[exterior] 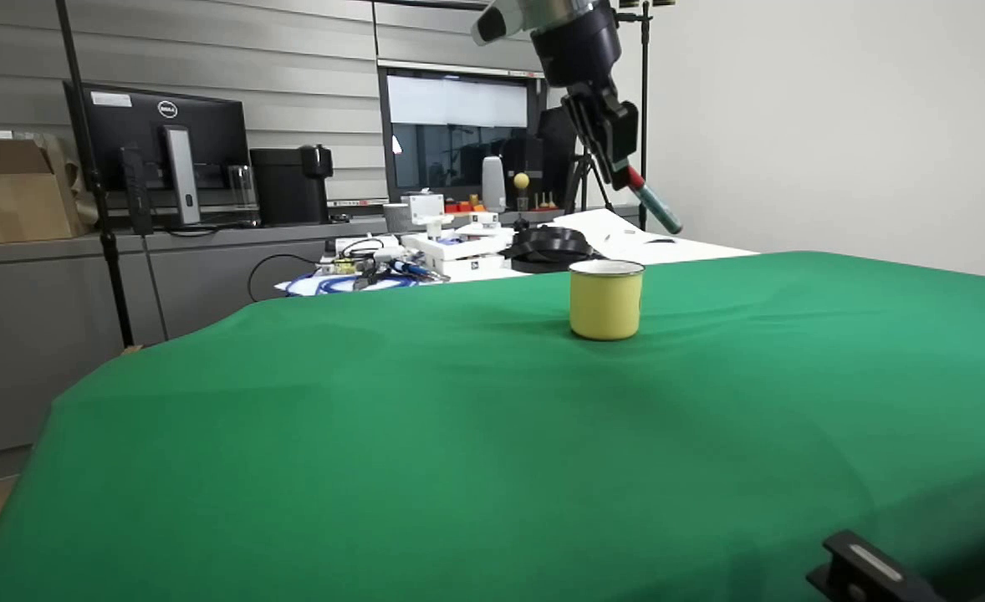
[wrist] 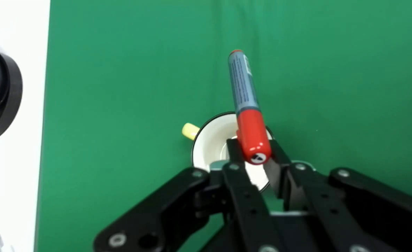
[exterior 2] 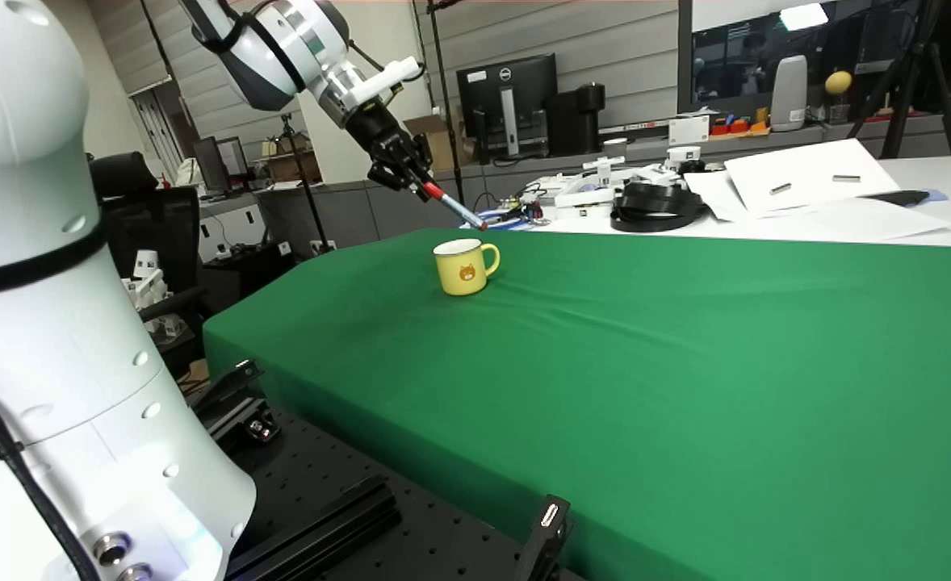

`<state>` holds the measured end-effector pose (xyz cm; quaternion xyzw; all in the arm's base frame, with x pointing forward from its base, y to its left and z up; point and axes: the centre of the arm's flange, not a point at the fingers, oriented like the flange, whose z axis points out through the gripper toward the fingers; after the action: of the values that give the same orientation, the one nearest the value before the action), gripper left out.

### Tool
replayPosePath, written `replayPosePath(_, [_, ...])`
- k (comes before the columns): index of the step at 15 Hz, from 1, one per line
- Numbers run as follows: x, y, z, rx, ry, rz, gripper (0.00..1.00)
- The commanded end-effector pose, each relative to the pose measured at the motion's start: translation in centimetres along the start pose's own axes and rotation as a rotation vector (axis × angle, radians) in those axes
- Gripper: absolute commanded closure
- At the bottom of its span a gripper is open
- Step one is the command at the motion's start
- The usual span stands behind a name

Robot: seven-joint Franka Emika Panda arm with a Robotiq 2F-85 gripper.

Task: Remove the marker from the mug.

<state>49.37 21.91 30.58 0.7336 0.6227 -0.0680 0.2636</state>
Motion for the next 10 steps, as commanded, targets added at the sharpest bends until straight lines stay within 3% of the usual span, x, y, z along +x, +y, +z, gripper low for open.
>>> replayPosePath(1, [-1.5, -2.6, 3.2, 0.011, -0.042, 0.018, 0.94])
replayPosePath(7, [-1.7, -6.8, 8.8, 0.069, -0.134, -0.014, 0.94])
replayPosePath(10, [-1.5, -9.1, 11.2, 0.094, -0.136, -0.045, 0.94])
